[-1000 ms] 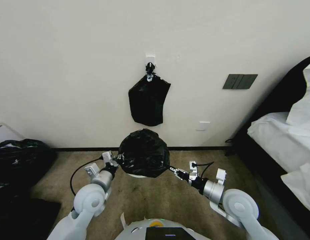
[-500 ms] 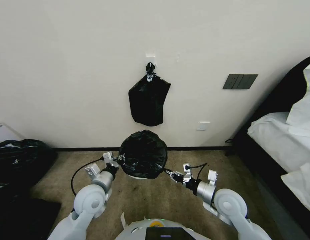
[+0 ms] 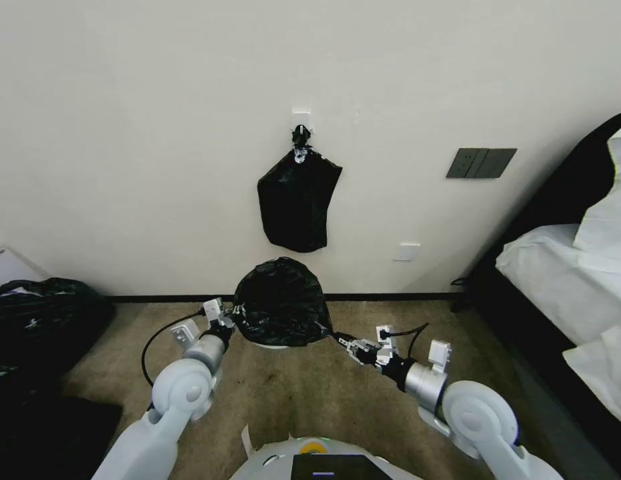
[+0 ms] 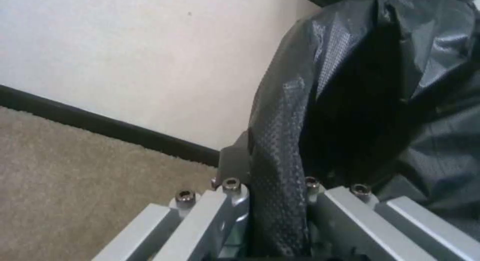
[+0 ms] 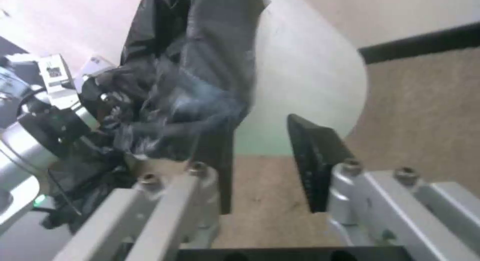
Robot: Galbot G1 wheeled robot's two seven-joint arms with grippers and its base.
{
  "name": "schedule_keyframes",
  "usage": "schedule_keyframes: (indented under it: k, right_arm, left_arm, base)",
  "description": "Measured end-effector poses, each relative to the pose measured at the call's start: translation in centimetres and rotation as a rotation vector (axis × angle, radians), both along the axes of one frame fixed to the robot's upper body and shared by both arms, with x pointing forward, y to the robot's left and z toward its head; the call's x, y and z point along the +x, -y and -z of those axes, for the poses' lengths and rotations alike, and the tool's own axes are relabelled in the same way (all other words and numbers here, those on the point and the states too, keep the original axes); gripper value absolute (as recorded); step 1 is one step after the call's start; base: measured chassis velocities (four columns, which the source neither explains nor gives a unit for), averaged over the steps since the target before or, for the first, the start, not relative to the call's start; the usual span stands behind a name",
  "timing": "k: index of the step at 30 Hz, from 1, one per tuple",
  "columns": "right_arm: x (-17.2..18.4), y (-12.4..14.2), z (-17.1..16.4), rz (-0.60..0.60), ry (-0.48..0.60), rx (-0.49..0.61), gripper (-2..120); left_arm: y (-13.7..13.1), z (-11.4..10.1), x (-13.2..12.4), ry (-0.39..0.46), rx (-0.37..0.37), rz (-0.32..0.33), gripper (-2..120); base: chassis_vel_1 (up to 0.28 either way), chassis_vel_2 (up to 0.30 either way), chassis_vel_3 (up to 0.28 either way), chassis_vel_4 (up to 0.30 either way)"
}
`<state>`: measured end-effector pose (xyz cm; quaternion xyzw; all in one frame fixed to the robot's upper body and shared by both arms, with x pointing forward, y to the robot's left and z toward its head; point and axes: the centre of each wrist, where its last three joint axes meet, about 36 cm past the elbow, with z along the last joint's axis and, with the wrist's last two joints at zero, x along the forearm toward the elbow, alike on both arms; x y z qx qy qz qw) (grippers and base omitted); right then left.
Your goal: Place a trash bag onto the trash bin.
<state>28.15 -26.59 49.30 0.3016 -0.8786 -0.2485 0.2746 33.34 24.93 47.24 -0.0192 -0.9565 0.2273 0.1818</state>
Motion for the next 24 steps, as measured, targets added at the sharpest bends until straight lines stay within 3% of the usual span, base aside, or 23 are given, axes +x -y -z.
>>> schedule_keyframes:
  k: [9,11,15,18,24]
  right_arm:
    - [-1.7,0.0,-5.4,-0.056,0.141,-0.086,68]
    - [-1.7,-0.2,-5.7,-0.075,0.155,-0.095,78]
    - [-1.7,-0.3,-5.7,-0.081,0.157,-0.098,86]
    - [-0.8,-2.0,-6.2,-0.212,0.169,-0.141,98]
    - [0.4,-3.3,-7.3,-0.308,0.226,-0.179,100]
  left_arm:
    - [0.7,-0.4,0.8,0.010,0.017,0.017,3]
    - [1.0,-0.5,0.6,0.008,0.026,0.031,3]
    - [1.1,-0.5,0.6,0.009,0.034,0.032,3]
    - [3.1,0.5,-1.1,-0.007,0.125,0.117,3]
    - [4.7,1.0,-2.3,-0.011,0.163,0.190,2]
  base:
    - [0.000,0.000,0.000,0.000]
    - [0.000,0.000,0.000,0.000]
    - [0.000,0.000,0.000,0.000]
    - [0.000,0.000,0.000,0.000]
    - [0.000,0.000,0.000,0.000]
